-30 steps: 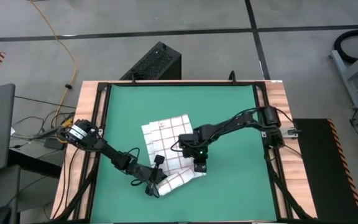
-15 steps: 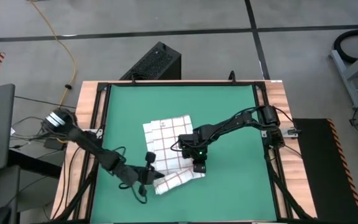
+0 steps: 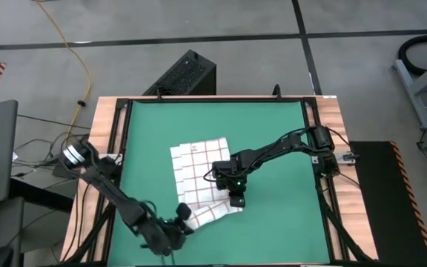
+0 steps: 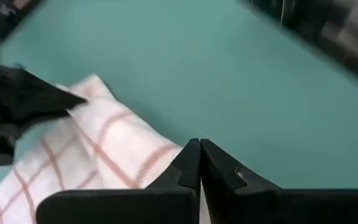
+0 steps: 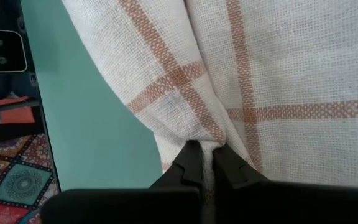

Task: Roll towel
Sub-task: Roll the white towel

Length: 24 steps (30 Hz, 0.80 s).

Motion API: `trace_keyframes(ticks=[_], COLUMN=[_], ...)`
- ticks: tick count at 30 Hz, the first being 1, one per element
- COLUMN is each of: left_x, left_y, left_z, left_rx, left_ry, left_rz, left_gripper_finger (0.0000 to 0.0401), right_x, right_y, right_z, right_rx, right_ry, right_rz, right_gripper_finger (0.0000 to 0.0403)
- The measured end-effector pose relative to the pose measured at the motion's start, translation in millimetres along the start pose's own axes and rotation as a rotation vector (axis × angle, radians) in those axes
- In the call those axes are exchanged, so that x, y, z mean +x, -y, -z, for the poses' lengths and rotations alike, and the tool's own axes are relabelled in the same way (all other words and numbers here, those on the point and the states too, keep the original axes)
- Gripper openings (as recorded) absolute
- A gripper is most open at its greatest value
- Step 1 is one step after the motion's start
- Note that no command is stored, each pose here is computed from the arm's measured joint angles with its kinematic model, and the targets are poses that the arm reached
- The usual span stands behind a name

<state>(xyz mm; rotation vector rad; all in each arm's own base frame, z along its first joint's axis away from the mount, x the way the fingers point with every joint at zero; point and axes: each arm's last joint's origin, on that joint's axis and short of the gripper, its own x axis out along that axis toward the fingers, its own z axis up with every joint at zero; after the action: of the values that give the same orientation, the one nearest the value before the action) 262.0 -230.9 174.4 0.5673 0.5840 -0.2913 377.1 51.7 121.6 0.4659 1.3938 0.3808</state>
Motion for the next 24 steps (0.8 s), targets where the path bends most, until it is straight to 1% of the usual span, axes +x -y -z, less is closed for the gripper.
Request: trace_keyframes(ticks=[2,4,7,10,15,20,24], left_x=[12,19,21,22,25,27,27], left_y=[6,9,10,5,-4,-10,-15], left_z=[-1,-7,-10,-4,3,8,17], left_rx=[0.05,0.081,0.119,0.139,0.088,0.063,0.021], left_ry=[-0.075,-0.098,-0.136,-0.202,-0.263,-0.299,-0.379], left_rz=[-0.006,-0.018,-0.056,-0.103,-0.106,-0.147,-0.166], left_gripper_finger=[0.0,0.0,0.0,0.0,0.0,0.0,0.0], right_x=[1,1,2,2,2,2,2], right_y=[-1,-2,-2,-3,-3,-3,-3], right_z=[0,0,1,1,1,1,2], right_rx=[-0.002,-0.005,-0.002,-0.004,-0.003,-0.003,-0.003], right_ry=[-0.001,-0.001,-0.004,-0.005,-0.006,-0.008,-0.01], right_rz=[0.0,0.003,0.004,0.006,0.006,0.006,0.006], right_gripper_finger=[0.0019,0.0019,0.0019,0.0019,0.0019,0.0019,0.0019])
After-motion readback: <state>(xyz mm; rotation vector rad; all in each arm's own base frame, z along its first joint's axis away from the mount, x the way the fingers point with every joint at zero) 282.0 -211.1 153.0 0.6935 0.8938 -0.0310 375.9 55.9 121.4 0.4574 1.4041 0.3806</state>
